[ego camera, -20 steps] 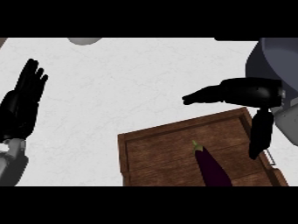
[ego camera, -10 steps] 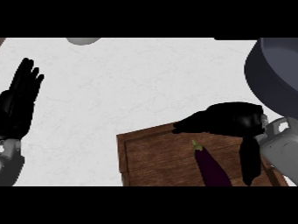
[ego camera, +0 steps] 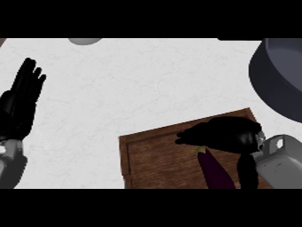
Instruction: Pick the eggplant from the tray and place it in the pot
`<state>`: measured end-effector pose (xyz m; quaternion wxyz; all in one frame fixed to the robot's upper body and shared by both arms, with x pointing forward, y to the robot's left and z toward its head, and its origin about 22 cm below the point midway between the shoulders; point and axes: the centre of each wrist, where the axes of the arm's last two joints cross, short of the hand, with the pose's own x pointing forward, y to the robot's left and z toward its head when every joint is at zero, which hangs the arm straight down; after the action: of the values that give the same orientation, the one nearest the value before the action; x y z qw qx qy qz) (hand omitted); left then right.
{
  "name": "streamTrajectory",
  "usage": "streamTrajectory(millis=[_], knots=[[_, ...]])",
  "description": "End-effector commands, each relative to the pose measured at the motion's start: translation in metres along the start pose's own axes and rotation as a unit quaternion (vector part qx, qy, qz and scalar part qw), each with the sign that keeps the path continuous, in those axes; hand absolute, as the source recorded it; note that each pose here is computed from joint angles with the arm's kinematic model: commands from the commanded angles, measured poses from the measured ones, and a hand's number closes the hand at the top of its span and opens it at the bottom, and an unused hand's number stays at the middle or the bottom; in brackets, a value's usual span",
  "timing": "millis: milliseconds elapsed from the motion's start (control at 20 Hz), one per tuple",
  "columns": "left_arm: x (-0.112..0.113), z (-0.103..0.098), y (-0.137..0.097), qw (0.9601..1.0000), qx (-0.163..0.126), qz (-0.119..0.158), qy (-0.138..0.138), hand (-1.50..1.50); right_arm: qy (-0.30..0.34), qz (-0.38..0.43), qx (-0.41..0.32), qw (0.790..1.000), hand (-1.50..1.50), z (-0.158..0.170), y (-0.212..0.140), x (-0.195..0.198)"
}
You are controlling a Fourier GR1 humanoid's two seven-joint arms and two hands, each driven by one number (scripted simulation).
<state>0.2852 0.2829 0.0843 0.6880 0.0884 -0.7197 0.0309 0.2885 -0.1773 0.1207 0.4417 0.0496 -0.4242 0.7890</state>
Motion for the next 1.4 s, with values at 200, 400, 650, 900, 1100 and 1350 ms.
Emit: streamTrajectory(millis=[200, 400, 650, 900, 1100, 1350], knots=[[0.005, 0.006, -0.002, 1.0000, 0.002, -0.001, -0.001, 0.00, 0.016, 0.003, 0.002, 1.000, -1.50, 0.001, 0.013, -0.009], [-0.002, -0.003, -0.008, 0.9999, 0.004, -0.011, -0.002, 0.00, 0.017, 0.013, -0.006, 1.000, -1.50, -0.019, 0.024, -0.009], [-0.007, 0.008, -0.010, 0.9999, -0.004, 0.012, 0.011, 0.00, 0.034, 0.021, 0.002, 0.999, -1.50, -0.032, 0.042, -0.020], [0.007, 0.001, -0.007, 1.0000, 0.002, 0.003, 0.004, 0.00, 0.036, 0.012, 0.002, 0.999, -1.50, -0.049, 0.049, -0.029], [0.011, 0.008, -0.003, 0.9999, -0.006, -0.011, -0.003, 0.00, -0.021, 0.068, 0.016, 0.997, 1.50, -0.035, 0.033, -0.029], [-0.001, 0.003, 0.007, 1.0000, 0.003, 0.000, 0.006, 0.00, -0.028, 0.075, 0.015, 0.997, 1.50, -0.041, 0.056, -0.022]])
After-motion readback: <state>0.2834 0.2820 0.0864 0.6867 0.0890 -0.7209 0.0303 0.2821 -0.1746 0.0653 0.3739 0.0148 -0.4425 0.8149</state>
